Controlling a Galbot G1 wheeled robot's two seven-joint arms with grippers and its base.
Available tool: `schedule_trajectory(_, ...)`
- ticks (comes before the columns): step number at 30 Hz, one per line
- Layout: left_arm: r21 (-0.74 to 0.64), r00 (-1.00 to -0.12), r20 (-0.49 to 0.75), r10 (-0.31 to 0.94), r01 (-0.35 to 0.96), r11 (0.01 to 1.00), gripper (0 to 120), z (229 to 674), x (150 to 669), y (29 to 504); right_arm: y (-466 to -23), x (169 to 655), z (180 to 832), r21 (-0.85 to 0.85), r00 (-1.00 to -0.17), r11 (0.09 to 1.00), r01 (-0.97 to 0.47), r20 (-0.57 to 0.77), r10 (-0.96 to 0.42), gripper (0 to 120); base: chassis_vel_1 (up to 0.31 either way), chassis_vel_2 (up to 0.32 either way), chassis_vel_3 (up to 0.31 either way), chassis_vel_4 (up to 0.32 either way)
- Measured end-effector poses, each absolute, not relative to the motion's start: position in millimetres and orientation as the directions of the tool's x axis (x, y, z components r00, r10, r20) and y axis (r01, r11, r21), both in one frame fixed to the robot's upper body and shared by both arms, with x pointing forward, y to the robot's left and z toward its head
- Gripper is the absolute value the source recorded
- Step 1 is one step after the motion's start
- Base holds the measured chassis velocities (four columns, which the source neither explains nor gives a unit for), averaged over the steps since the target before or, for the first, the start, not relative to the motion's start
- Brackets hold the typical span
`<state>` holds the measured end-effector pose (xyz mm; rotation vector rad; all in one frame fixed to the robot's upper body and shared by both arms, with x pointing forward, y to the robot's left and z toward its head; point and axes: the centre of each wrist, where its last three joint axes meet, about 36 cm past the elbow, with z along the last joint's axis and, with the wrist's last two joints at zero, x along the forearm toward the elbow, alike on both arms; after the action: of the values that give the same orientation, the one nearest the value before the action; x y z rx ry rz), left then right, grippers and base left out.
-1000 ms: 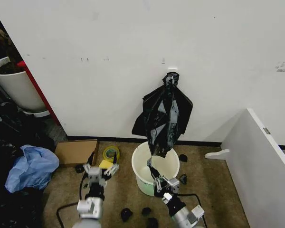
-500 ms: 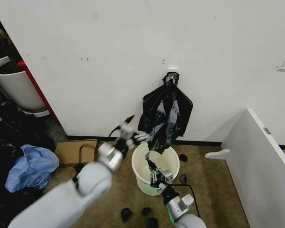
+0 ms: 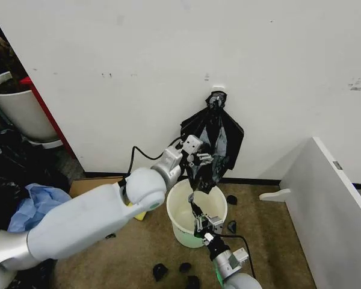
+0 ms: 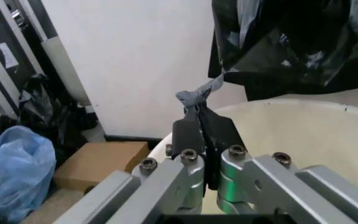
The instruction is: Place the garbage bag over the trash bin.
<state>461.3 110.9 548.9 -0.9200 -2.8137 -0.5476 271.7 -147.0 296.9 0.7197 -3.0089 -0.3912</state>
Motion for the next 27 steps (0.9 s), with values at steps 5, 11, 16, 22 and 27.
schedule_trajectory(5, 0.329, -0.797, 0.282, 0.534, 0.603, 0.727, 61, 550, 462, 114, -147, 269, 296, 0.245, -0.889, 0.859, -0.45, -0.036, -0.456, 0, 0.0, 0.0, 0.0, 0.0)
schedule_trajectory(11, 0.227, -0.727, 0.314, 0.611, 0.682, 0.695, 86, 544, 471, 118, -146, 261, 292, 0.232, -0.862, 0.833, -0.501, -0.051, -0.504, 0, 0.0, 0.0, 0.0, 0.0)
schedule_trajectory(16, 0.196, -0.691, 0.37, 0.621, 0.712, 0.674, 91, 528, 486, 117, -147, 254, 291, 0.22, -0.811, 0.782, -0.583, -0.096, -0.577, 0, 0.0, 0.0, 0.0, 0.0)
schedule_trajectory(22, 0.19, -0.663, 0.39, 0.639, 0.737, 0.649, 91, 519, 489, 108, -147, 252, 291, 0.207, -0.797, 0.77, -0.603, -0.111, -0.594, 0, 0.0, 0.0, 0.0, 0.0)
schedule_trajectory(27, 0.199, -0.675, 0.38, 0.632, 0.727, 0.657, 73, 519, 486, 108, -147, 253, 292, 0.208, -0.797, 0.771, -0.603, -0.116, -0.592, 0, 0.0, 0.0, 0.0, 0.0)
